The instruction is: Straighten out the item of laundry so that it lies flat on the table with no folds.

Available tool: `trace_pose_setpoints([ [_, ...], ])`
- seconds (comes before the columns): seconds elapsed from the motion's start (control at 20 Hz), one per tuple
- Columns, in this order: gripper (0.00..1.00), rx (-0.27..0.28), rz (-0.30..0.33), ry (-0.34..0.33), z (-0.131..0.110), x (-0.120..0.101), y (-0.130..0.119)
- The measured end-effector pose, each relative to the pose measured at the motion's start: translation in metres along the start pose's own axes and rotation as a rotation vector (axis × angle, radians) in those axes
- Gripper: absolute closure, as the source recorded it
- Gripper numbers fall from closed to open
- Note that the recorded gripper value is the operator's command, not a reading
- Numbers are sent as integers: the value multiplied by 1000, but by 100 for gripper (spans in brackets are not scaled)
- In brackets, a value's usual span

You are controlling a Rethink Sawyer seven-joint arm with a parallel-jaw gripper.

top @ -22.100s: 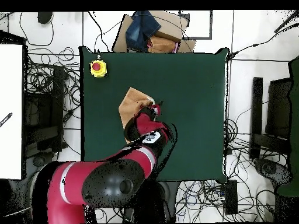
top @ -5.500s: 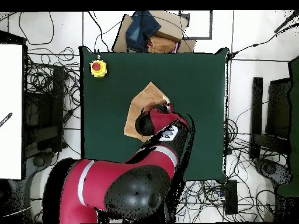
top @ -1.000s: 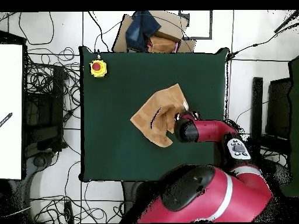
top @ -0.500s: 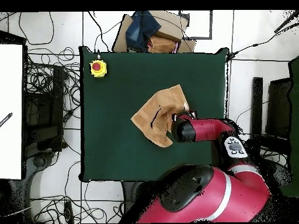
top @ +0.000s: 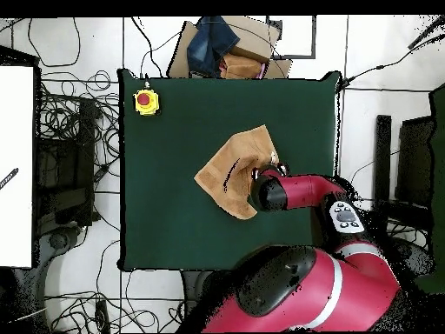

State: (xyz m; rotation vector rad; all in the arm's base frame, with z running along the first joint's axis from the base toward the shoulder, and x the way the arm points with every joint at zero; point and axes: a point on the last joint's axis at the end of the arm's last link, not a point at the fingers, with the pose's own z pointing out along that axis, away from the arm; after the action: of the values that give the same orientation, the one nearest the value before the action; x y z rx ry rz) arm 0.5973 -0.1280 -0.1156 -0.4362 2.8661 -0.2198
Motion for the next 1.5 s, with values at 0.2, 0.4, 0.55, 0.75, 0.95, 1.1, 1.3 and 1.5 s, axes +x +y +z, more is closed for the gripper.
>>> trace_pose_setpoints([
  [0.2, 100, -11, 10, 27, -1, 2, -2],
  [0.4, 100, -34, 19, 76, -5, 3, -9],
  [0.55, 100, -62, 17, 127, -7, 7, -16],
  [0.75, 100, -88, -5, 166, -10, 11, -23],
  [0.95, 100, -113, -60, 177, -12, 11, -28],
  [1.1, 100, -121, -103, 168, -12, 8, -27],
  [1.3, 100, -122, -133, 163, -12, 6, -25],
  [1.5, 100, -119, -145, 164, -12, 8, -24],
])
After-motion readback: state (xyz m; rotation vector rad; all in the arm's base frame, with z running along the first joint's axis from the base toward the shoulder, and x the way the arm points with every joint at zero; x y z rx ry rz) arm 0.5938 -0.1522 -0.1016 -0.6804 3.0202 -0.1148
